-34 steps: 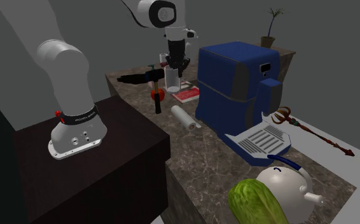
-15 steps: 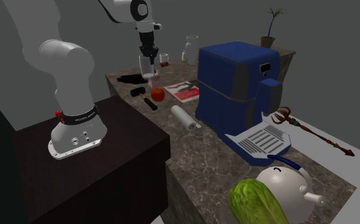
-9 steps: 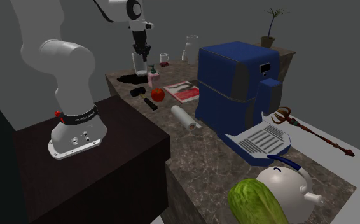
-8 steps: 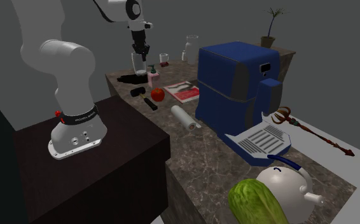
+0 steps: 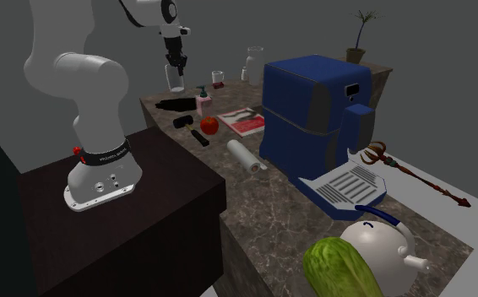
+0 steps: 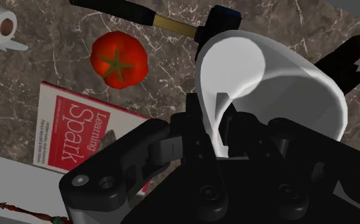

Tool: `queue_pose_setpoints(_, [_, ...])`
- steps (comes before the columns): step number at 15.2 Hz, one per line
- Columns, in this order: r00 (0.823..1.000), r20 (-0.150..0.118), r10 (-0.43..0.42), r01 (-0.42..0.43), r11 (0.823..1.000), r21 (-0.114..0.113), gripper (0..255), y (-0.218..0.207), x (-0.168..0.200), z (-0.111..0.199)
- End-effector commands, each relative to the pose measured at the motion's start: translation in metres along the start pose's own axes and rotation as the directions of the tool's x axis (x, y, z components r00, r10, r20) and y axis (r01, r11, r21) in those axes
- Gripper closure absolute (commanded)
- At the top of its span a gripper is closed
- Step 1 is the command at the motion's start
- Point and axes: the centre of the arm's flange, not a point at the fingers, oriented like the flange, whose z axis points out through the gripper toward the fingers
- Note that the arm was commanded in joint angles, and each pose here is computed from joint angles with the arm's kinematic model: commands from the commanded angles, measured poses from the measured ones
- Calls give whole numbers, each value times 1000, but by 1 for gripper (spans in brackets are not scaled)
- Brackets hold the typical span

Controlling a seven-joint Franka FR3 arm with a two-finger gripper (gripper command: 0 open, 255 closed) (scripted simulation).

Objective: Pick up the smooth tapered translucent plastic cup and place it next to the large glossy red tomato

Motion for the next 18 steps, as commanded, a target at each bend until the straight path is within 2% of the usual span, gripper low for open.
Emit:
queue_pose_setpoints(1, [1000,0,1,-1,1000,0,255,-23,3,3])
queue_pose_setpoints(18, [1000,0,1,-1,1000,0,255,-27,1,93])
